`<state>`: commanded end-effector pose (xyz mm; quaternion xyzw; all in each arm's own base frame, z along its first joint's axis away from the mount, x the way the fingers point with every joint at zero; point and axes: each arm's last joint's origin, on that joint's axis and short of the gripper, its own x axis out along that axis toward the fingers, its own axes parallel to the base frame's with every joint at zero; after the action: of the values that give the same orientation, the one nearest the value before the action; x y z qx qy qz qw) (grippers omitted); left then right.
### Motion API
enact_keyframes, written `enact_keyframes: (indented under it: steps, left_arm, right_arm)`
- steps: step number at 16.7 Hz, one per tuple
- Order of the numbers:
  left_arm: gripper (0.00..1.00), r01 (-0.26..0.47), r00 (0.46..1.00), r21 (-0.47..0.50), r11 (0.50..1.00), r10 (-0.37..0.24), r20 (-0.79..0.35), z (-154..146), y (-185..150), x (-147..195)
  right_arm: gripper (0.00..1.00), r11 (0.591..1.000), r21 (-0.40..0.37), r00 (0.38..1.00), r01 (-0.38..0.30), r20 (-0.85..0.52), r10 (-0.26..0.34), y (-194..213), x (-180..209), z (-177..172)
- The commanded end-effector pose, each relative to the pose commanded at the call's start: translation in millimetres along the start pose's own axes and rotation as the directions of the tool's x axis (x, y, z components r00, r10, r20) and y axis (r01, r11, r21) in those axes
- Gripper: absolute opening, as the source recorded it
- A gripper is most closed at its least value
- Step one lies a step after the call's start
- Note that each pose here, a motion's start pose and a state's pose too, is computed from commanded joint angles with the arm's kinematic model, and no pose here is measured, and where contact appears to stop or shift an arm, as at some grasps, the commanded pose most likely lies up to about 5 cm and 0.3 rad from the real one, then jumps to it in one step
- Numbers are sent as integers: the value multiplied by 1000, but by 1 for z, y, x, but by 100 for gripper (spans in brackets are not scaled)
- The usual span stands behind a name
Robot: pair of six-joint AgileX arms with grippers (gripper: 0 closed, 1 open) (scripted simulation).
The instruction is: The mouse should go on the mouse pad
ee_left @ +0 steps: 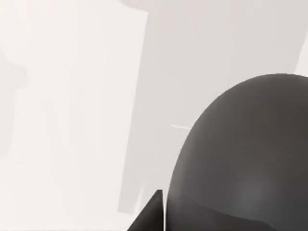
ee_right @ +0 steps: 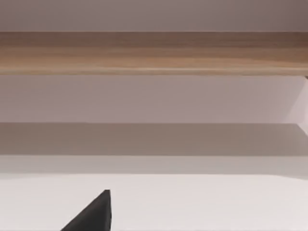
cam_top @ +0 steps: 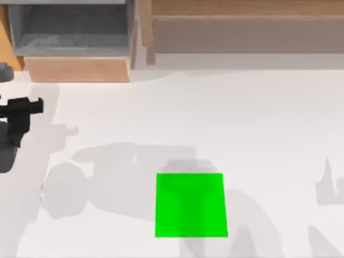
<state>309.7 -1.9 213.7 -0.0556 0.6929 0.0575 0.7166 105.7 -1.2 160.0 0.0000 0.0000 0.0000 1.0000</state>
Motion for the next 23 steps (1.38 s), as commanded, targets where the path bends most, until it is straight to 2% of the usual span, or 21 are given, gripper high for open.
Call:
enact_keyframes:
  steps: [4, 7, 10, 13, 16, 18, 21, 23]
  left_arm:
    - [0, -2, 1000, -5, 1000, 2, -5, 0, 0, 2]
    - [0, -6, 1000, -76, 997, 5, -17, 1, -2, 7]
    - [0, -20, 999, -230, 973, 12, -36, 2, -7, 15]
    - [0, -44, 998, -435, 899, 22, -56, 4, -15, 24]
    - [0, -74, 997, -651, 755, 33, -75, 6, -26, 33]
    - [0, -93, 995, -781, 617, 40, -87, 7, -35, 39]
    - [0, -114, 993, -927, 358, 51, -103, 7, -53, 47]
    - [0, -117, 992, -979, 166, 57, -109, 6, -67, 51]
  right_arm:
    - [100, 1000, 0, 1000, 0, 0, 0, 0, 0, 0]
    - [100, 1000, 0, 1000, 0, 0, 0, 0, 0, 0]
    - [100, 1000, 0, 1000, 0, 0, 0, 0, 0, 0]
    - [100, 1000, 0, 1000, 0, 0, 0, 0, 0, 0]
    - [100, 1000, 0, 1000, 0, 0, 0, 0, 0, 0]
    - [100, 1000, 0, 1000, 0, 0, 0, 0, 0, 0]
    - [100, 1000, 0, 1000, 0, 0, 0, 0, 0, 0]
    - [100, 1000, 0, 1000, 0, 0, 0, 0, 0, 0]
